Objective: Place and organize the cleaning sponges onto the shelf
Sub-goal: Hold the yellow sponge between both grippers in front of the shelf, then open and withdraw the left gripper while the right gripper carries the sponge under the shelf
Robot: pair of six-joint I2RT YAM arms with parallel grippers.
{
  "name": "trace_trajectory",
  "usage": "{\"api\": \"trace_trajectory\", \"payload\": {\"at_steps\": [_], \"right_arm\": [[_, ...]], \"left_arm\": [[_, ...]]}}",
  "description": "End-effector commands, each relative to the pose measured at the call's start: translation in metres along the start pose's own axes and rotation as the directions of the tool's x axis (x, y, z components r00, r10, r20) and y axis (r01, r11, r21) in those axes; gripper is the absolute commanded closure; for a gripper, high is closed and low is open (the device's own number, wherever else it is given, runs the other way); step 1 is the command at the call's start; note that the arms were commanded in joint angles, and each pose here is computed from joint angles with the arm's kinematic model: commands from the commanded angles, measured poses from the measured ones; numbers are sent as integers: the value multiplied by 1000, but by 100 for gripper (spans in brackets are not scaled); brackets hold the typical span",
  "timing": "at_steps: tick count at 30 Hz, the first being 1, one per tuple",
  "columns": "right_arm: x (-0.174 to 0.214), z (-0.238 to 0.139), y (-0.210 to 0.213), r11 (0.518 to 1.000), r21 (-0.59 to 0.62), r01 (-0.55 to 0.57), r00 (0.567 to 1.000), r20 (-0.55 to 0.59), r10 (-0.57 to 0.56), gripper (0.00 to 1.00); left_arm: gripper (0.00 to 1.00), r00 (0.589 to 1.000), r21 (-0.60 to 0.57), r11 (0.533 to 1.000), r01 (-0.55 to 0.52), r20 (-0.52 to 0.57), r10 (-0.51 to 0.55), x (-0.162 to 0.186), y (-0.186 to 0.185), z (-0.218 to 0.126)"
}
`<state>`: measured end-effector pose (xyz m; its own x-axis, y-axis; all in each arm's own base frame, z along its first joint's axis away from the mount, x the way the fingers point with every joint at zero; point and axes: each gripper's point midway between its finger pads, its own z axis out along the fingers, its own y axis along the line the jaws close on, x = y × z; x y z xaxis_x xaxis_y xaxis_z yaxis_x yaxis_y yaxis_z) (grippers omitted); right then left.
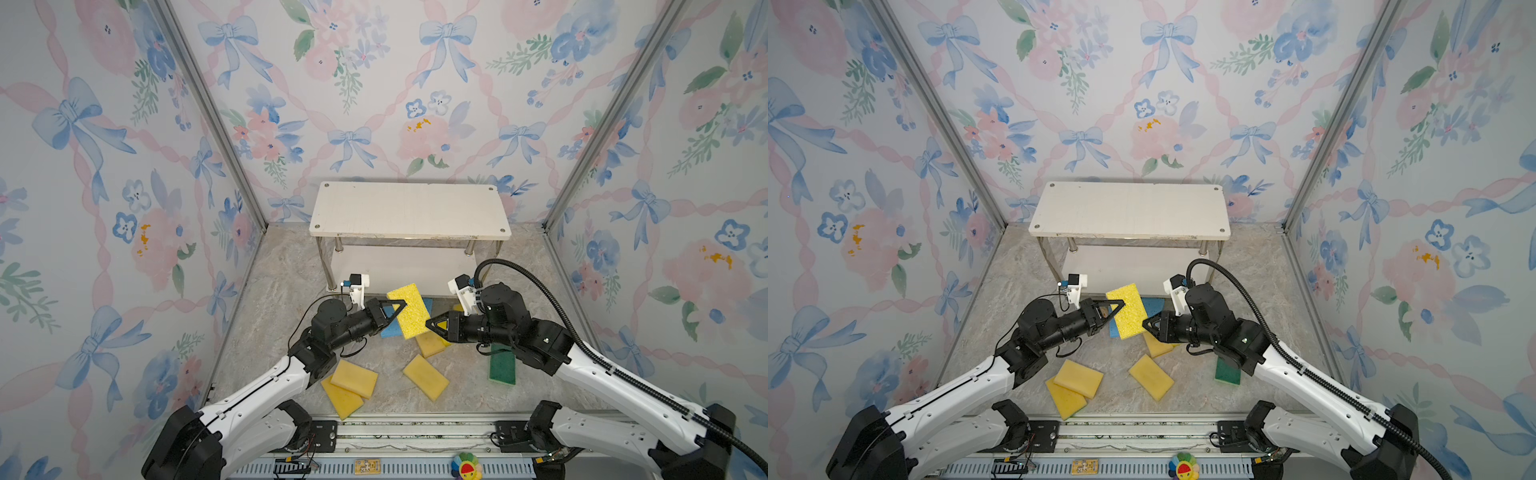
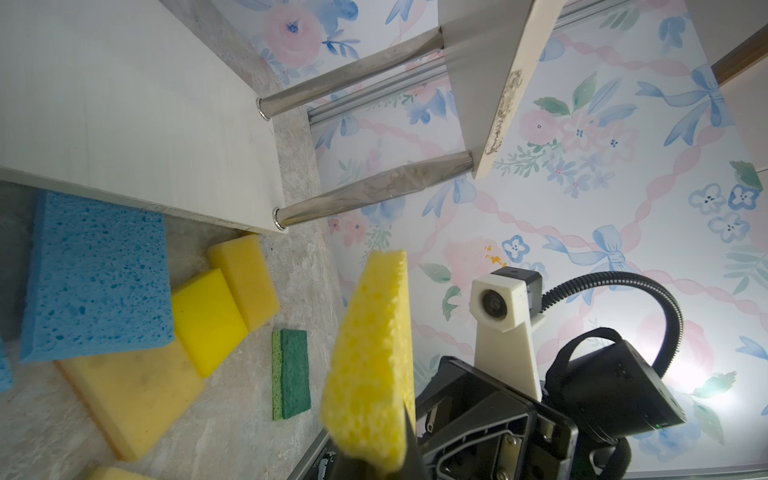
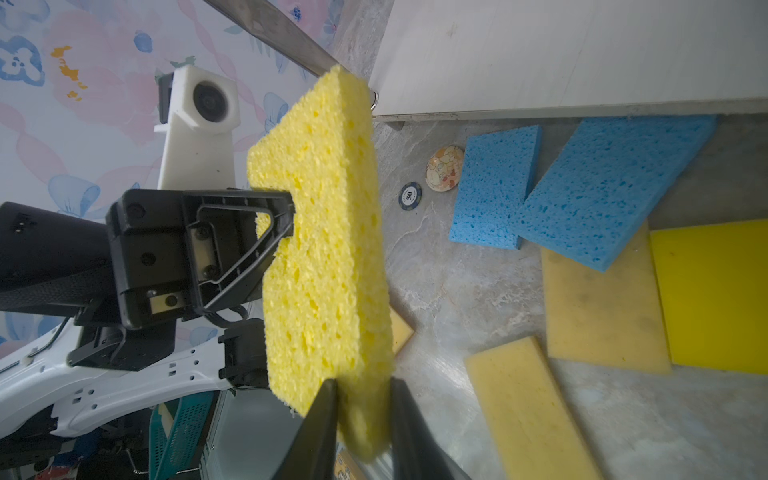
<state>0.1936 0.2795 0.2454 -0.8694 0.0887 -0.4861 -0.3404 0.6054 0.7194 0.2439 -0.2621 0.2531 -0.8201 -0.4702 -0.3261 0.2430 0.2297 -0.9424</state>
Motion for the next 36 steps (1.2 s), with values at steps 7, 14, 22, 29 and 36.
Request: {"api": "trace_trajectory", "payload": {"at_steps": [7,14,22,29,36], "right_arm": [[-6,-1,9,1000,8,16,999,29,-16,96],[-8,-9,-27,984,123,-126,981,162,105,100],[-8,34,-14,978,44,-206,945,268,187,100],[-22,92,15,975,-19,-220,936,278,217,100],[-46,140,20,958,-55,-283,891,353,284,100]], "left_arm": [[76,999,-6,999,-40,-15,40,-1,-6,1],[34,964,-293,931,-217,88,252,-32,2,-44],[10,907,-410,871,-270,195,373,-54,-12,-101],[2,857,-503,827,-253,280,432,-65,-13,-145],[2,815,-513,832,-213,376,440,-71,-22,-174]]}}
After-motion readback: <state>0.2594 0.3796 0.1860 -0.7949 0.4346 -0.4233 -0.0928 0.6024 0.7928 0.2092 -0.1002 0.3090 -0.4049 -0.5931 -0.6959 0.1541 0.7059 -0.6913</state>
